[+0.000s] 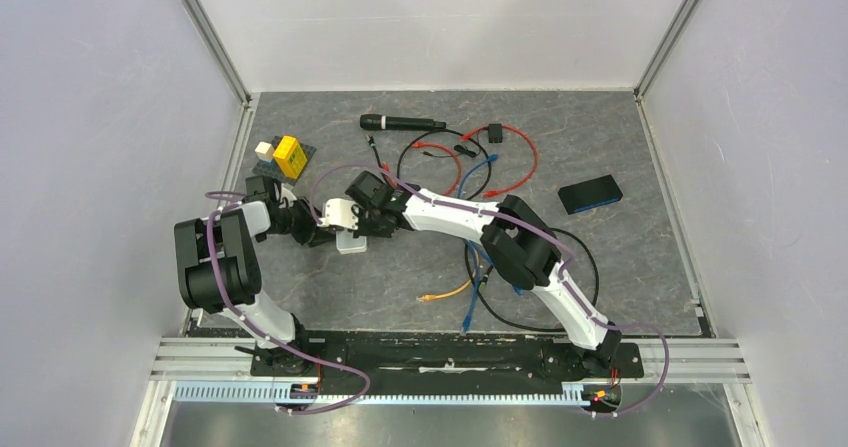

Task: Insert the plug into the switch port
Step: Insert the connector into the switch port.

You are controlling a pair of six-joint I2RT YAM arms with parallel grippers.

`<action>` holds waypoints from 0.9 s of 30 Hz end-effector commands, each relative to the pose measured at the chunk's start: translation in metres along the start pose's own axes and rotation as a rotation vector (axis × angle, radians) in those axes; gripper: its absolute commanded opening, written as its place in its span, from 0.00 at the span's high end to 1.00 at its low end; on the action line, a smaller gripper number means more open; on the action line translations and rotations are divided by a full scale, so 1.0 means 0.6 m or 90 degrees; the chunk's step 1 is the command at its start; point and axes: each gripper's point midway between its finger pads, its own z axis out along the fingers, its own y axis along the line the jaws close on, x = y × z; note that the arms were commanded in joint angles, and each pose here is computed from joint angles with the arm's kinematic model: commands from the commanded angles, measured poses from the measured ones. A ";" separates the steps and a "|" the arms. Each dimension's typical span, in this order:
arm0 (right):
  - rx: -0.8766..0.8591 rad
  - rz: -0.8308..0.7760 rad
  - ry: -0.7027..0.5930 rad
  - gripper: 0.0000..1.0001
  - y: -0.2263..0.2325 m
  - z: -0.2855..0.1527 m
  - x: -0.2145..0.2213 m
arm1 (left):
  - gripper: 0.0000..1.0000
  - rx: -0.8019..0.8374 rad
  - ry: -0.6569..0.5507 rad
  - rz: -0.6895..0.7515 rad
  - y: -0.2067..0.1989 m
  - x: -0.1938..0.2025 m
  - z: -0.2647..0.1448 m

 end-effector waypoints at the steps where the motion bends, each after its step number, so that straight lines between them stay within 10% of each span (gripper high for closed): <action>1: -0.220 -0.048 -0.045 1.00 0.153 0.034 -0.014 | 0.60 0.020 0.046 0.025 -0.020 0.033 0.000; 11: -0.202 -0.010 -0.045 1.00 0.132 0.041 -0.019 | 0.50 -0.019 0.024 0.045 -0.011 0.017 -0.001; 27: -0.101 0.045 -0.221 1.00 0.080 0.023 -0.122 | 0.71 0.030 0.088 0.023 -0.047 0.085 0.035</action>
